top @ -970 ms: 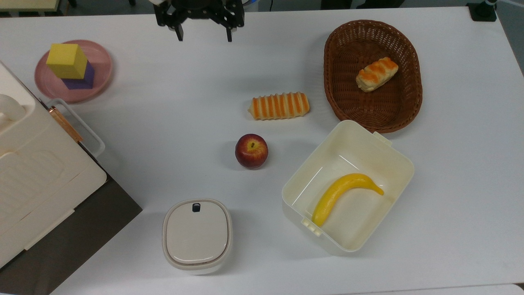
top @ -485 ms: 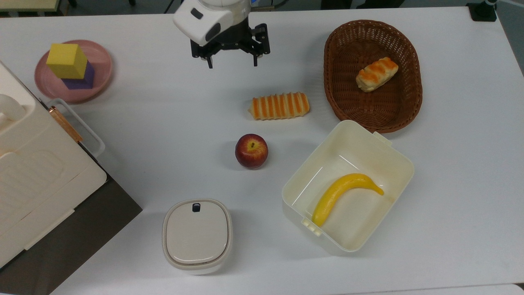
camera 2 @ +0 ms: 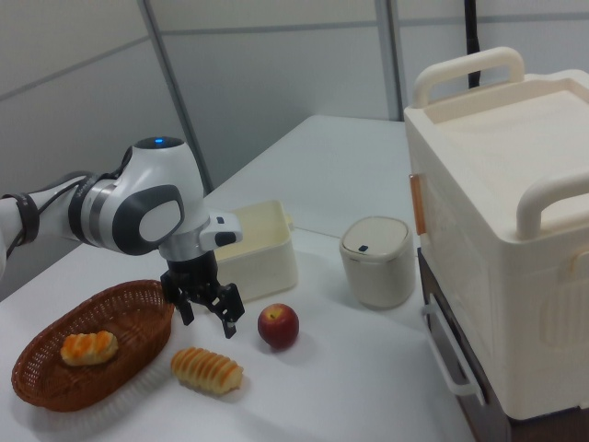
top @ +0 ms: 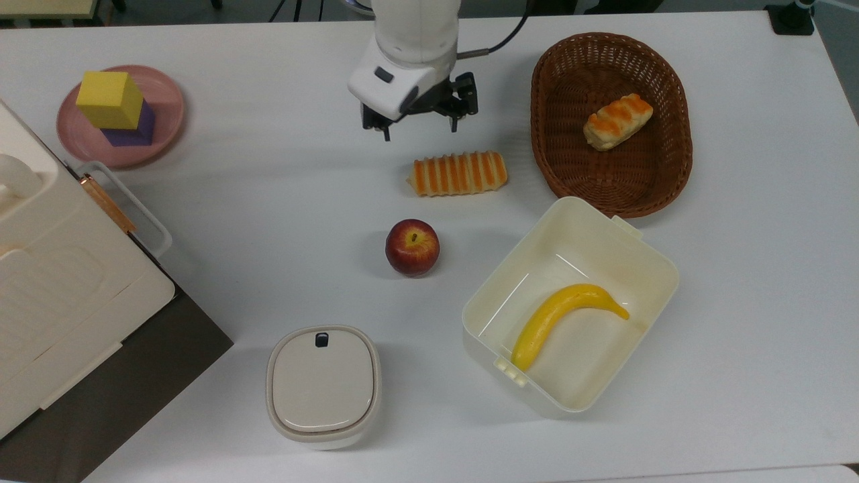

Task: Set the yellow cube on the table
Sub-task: 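Move the gripper down onto the orange-striped bread roll and grasp it, then lift and rotate the bread roll, set it down near the apple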

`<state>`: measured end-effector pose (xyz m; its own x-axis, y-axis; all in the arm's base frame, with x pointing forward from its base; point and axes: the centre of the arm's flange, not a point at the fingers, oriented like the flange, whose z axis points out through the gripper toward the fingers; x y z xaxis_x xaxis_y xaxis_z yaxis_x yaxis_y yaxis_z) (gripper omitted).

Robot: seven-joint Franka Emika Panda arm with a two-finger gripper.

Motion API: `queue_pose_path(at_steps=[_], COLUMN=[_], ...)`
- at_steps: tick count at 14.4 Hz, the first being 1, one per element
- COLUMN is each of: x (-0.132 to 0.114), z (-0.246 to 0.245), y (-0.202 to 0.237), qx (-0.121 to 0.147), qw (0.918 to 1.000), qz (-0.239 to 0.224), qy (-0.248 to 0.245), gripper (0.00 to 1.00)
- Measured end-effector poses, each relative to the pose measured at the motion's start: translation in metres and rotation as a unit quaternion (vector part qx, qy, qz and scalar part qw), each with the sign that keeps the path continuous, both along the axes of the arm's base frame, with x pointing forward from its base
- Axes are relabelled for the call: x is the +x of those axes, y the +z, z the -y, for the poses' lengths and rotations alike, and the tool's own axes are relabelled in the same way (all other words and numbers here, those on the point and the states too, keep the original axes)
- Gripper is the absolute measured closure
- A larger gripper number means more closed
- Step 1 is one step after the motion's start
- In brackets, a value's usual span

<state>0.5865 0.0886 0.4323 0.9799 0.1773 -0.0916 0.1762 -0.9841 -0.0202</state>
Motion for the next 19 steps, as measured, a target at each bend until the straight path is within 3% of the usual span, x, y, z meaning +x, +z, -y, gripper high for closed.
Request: queue_pose_path(at_steps=[3,5,7,9,11,13,16,19], x=[0.005,0.008,0.01,0.009,0.007,0.005,0.003,0.002], z=[-0.017,-0.019,-0.028,-0.041,-0.052,-0.061,-0.064,-0.071], y=[-0.023,-0.036,-0.051,-0.07,-0.086,-0.097,-0.112,-0.123], qx=[0.009,0.016,0.02,0.014,0.018,0.005,0.008,0.006], qw=[0.9941,0.9828,0.9639,0.9313,0.8984,0.8636,0.8375,0.8266], qz=[-0.002,-0.007,-0.01,-0.027,-0.041,-0.057,-0.073,-0.078], qy=[0.108,0.184,0.265,0.363,0.437,0.501,0.541,0.557], gripper=[0.0,0.0,0.0,0.0,0.0,0.0,0.0,0.08])
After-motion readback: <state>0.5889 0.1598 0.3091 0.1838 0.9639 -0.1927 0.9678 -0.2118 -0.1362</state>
